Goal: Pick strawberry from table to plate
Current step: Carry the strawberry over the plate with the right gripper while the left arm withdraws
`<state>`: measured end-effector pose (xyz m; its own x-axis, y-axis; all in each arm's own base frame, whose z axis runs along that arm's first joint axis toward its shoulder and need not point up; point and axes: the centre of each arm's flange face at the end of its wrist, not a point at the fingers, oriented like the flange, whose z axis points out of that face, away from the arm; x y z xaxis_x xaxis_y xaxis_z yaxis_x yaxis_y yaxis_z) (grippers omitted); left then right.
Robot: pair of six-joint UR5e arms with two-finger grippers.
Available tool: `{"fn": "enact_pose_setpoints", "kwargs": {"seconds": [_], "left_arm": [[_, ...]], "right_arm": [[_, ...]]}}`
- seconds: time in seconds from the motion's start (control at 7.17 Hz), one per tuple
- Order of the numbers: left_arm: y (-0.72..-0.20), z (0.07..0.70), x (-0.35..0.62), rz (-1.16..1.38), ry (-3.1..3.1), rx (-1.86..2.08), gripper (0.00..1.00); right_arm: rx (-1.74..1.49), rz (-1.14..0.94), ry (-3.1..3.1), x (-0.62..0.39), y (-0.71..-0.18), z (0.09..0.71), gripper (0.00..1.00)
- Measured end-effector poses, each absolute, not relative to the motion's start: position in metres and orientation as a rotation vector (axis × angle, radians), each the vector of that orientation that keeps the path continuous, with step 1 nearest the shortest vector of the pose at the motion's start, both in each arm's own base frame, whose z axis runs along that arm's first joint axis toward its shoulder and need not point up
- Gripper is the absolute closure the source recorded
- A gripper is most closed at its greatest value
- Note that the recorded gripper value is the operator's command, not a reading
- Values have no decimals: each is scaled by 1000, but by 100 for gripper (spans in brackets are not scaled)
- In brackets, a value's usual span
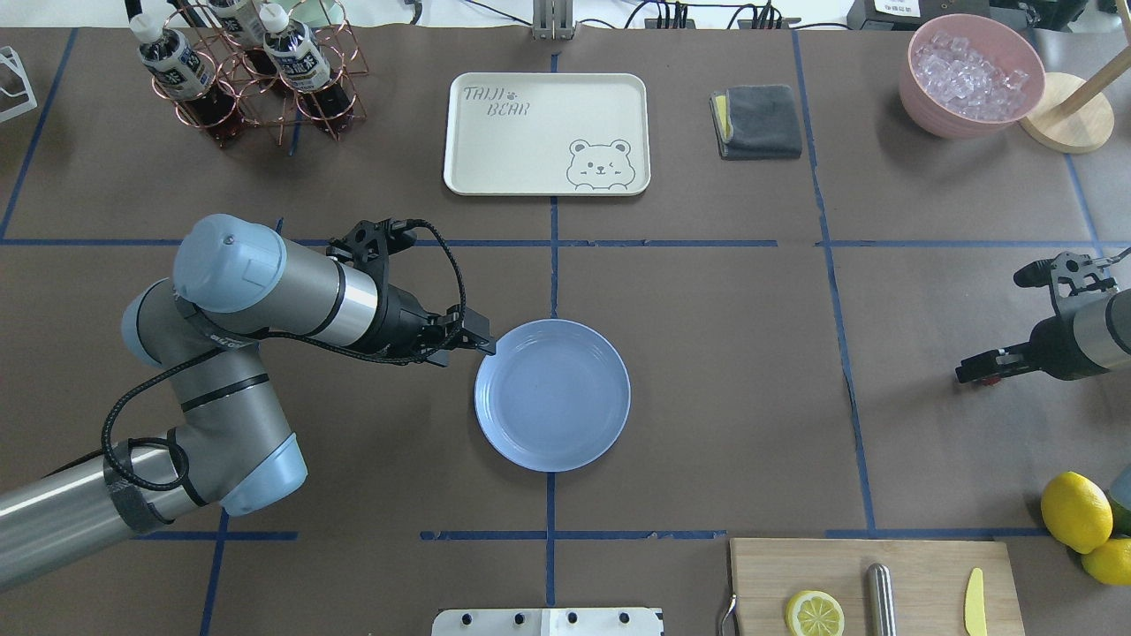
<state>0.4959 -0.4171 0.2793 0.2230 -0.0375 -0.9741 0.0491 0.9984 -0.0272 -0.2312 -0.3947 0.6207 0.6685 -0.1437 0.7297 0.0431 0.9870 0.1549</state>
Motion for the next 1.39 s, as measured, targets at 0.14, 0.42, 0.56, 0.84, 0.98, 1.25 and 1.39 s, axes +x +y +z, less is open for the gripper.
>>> {"fn": "enact_pose_setpoints", "kwargs": {"seconds": [0.14,0.42,0.56,0.84,0.98,1.25,1.39], "left_arm": [[-417,279,496,-59,1345,10,23],[-417,280,496,-60,1344,9,23],[-417,280,496,-59,1343,9,23],[-417,277,492,-59,1349,15,23],[-415,280,483,-59,1352,20,23],[-415,300,449,-82,1339,36,23],[-424,312,430,-98,1324,61,20]], "right_arm": [[130,-106,-834,-231,-395,620,100],[141,-110,-845,-231,-395,612,100],[153,-112,-858,-229,-394,601,100],[167,-41,-926,-232,-393,550,100],[149,25,-974,-249,-398,520,100],[111,119,-1082,-314,-407,450,100],[91,172,-1124,-359,-409,404,100]]}}
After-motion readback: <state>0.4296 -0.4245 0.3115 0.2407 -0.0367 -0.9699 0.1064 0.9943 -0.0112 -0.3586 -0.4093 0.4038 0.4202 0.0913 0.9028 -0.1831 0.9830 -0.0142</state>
